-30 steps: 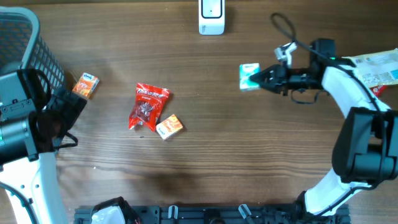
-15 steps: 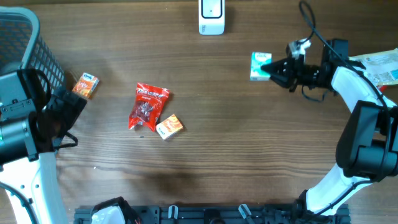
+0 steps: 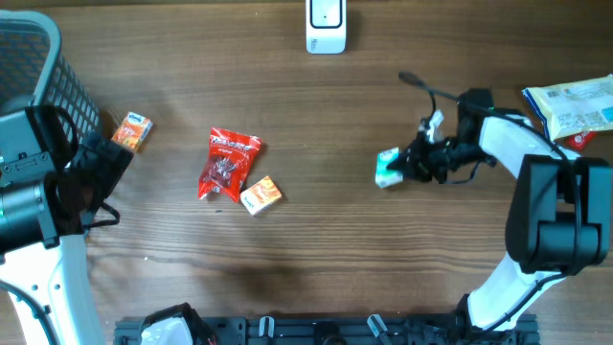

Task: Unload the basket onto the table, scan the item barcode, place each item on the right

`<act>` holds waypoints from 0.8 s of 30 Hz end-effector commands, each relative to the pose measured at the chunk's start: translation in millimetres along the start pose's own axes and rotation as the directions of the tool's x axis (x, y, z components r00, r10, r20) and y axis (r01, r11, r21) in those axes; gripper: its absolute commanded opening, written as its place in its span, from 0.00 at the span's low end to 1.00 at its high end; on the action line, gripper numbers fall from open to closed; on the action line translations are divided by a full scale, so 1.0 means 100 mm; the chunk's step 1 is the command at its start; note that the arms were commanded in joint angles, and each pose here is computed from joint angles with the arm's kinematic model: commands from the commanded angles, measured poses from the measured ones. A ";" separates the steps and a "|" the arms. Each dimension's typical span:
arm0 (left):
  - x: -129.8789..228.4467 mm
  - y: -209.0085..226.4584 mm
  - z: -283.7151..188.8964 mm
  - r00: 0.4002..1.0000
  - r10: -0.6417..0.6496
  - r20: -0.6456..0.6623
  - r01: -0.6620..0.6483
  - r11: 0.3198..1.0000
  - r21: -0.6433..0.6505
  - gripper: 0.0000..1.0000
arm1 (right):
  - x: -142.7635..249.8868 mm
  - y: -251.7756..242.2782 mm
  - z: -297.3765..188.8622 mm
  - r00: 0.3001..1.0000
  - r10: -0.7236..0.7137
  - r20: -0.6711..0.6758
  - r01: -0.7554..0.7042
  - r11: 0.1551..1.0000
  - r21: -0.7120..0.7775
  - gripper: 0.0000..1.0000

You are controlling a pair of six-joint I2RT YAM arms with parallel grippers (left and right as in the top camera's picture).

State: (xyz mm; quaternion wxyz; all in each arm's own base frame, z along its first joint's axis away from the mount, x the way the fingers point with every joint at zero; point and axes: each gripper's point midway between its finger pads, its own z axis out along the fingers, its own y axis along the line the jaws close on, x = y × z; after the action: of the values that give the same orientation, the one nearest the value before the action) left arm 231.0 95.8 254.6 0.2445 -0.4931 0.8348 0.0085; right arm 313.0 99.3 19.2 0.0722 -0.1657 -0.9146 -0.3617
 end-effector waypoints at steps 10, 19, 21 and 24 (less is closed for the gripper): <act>-0.01 0.00 -0.01 1.000 -0.007 0.001 0.007 1.000 0.008 1.00 | 0.07 -0.63 -0.46 0.993 0.117 0.026 -0.113 0.850 0.515 0.41; -0.02 -0.01 -0.01 1.000 -0.008 0.005 0.008 1.000 0.011 1.00 | -0.04 -0.35 -1.08 0.993 0.074 0.094 -0.117 0.753 0.647 0.61; -0.02 -0.02 -0.01 1.000 -0.008 0.008 0.008 1.000 0.014 1.00 | -0.01 -0.25 -1.12 0.995 0.051 0.085 -0.095 0.751 0.653 0.62; -0.04 -0.03 -0.01 1.000 -0.009 0.013 0.009 1.000 0.018 1.00 | 0.11 -0.07 -1.04 0.999 -0.029 0.029 0.002 0.734 0.680 0.62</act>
State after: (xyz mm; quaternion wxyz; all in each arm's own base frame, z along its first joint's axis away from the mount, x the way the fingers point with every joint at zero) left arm 233.2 96.6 255.8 0.2497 -0.4928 0.8335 0.0073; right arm 301.8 11.2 78.8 0.1288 -0.1784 -0.9751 -0.0291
